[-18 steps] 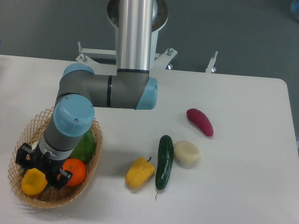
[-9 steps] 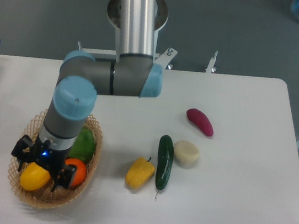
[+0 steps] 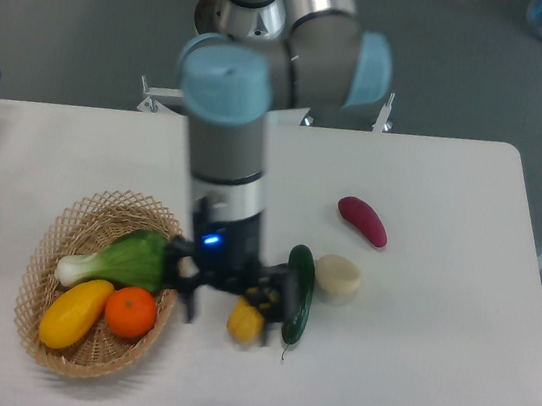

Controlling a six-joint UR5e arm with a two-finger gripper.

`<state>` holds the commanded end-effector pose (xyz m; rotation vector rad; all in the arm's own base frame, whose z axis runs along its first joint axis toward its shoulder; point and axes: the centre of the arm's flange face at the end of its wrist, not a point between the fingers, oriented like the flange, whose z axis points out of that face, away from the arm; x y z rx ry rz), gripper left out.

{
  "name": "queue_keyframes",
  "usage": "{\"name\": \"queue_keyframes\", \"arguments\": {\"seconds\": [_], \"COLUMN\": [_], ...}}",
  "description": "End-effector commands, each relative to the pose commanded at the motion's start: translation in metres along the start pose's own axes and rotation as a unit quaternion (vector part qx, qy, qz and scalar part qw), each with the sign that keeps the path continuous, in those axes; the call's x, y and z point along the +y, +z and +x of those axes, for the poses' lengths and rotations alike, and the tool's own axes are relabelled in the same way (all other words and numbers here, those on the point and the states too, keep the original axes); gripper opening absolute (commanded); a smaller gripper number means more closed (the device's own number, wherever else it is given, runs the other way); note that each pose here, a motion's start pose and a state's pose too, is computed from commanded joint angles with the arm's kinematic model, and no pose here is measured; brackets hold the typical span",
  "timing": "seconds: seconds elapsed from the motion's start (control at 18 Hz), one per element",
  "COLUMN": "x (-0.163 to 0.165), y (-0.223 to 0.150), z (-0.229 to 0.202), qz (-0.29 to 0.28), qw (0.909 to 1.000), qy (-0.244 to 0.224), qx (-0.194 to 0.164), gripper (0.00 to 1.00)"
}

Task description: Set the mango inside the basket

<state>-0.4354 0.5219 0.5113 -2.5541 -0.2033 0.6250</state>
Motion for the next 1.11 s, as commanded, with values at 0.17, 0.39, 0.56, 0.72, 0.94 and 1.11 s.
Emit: {"name": "queue_keyframes", "arguments": {"seconds": [0.17,0.39,0.56,0.72,0.94,1.11], "x": [0.036,0.074,0.101,0.122,0.133,0.132], "y": [-0.008,-0.02,-0.042,-0.057,-0.07,-0.07], "z": [-0.044,-0.076,-0.086,-0.088,-0.085,-0.082], "qz": [-0.023,-0.068,-0.089,-0.097,-0.093,-0.087], "qw": [0.9976,0.9869,0.9772,0.9683,0.9684,0.97], "qy": [0.062,0.146,0.192,0.229,0.23,0.225], "qx": [-0.019,0.003,0.019,0.024,0.024,0.027], "gripper": [1.0,1.0,1.0,1.0,1.0,1.0]}}
